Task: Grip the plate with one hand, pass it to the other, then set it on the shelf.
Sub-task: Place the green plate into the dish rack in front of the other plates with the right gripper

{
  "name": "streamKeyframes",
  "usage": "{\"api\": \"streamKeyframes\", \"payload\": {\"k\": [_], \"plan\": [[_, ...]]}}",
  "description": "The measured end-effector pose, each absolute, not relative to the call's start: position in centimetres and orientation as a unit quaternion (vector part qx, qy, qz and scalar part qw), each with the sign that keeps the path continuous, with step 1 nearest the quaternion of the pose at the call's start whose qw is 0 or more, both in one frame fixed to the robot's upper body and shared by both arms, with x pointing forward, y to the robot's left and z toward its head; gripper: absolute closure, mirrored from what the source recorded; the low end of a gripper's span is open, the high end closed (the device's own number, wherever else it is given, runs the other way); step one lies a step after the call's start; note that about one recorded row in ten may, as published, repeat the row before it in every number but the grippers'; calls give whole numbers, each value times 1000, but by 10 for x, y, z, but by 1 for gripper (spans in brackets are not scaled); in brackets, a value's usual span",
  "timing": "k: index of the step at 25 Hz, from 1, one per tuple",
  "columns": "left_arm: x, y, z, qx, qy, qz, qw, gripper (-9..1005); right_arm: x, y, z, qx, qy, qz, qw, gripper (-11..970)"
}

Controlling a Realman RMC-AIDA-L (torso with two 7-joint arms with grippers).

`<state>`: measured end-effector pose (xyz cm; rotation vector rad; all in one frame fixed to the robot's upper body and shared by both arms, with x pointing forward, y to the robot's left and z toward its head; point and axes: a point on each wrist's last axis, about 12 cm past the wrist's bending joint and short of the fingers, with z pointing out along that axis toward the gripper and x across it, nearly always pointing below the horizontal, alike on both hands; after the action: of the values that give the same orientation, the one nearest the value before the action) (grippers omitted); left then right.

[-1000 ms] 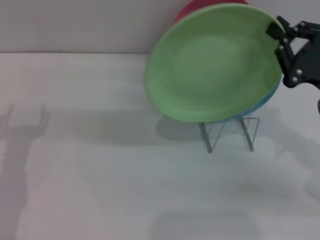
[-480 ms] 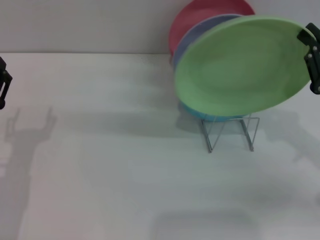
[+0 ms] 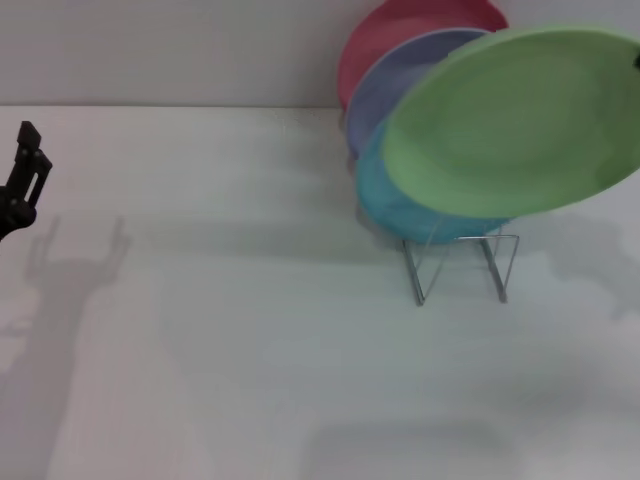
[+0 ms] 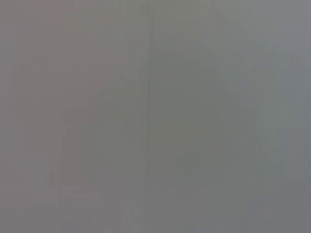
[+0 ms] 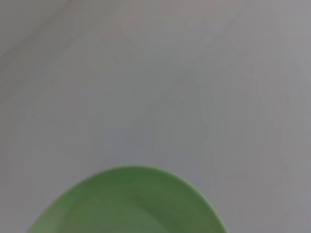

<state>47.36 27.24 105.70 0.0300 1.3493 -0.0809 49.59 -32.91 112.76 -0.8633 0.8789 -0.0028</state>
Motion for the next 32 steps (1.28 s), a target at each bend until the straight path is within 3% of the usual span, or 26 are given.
{"api": "streamKeyframes", "payload": {"k": [32], "plan": [[468,263,1050,26,635,-57,770,177,503,-336,1105,-423,468,-1,776,931]]}}
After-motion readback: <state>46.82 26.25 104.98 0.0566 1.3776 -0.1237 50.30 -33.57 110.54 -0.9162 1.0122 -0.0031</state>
